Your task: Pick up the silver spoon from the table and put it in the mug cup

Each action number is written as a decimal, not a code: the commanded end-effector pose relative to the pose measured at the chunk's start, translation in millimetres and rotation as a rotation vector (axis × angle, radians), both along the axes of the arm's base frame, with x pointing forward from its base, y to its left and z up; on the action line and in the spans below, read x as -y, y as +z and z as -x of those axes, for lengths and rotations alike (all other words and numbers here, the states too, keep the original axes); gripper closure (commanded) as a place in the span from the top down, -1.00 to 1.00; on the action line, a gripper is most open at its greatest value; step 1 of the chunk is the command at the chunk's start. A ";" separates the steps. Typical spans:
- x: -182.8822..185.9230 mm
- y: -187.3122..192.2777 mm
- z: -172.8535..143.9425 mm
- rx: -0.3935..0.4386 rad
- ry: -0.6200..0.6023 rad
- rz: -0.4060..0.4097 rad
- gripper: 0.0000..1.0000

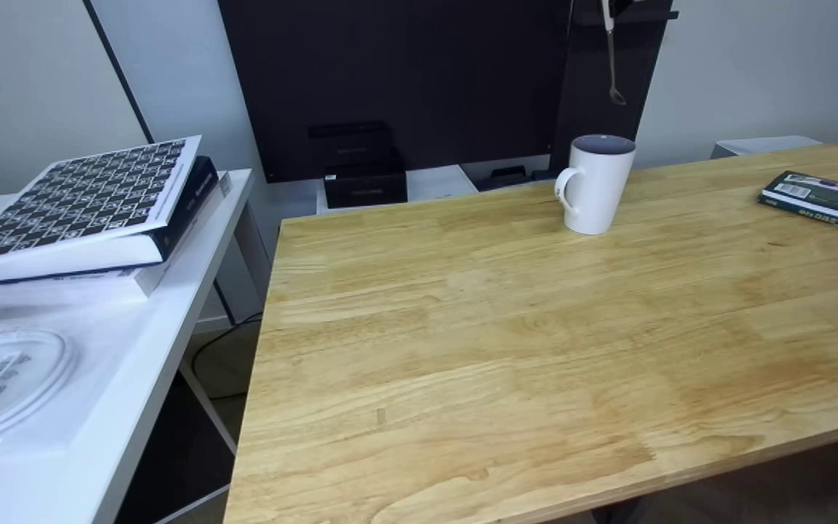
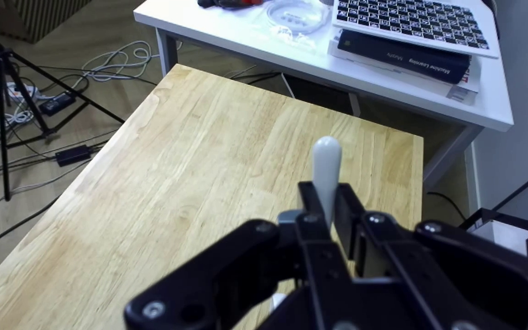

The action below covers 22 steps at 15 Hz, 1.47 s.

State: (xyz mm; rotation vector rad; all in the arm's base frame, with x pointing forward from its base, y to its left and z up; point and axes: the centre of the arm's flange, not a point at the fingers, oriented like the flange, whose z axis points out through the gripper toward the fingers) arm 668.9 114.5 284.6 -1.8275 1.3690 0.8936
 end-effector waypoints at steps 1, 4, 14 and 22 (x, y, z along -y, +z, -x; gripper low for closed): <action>1.2 -11.0 -26.3 -0.018 -0.005 -0.031 -0.93; 1.6 -23.7 -31.9 -0.025 -0.008 -0.031 -0.93; 10.0 -54.6 -39.7 -0.058 -0.055 -0.063 -0.93; 24.7 -66.3 -41.4 -0.095 -0.108 -0.093 -0.93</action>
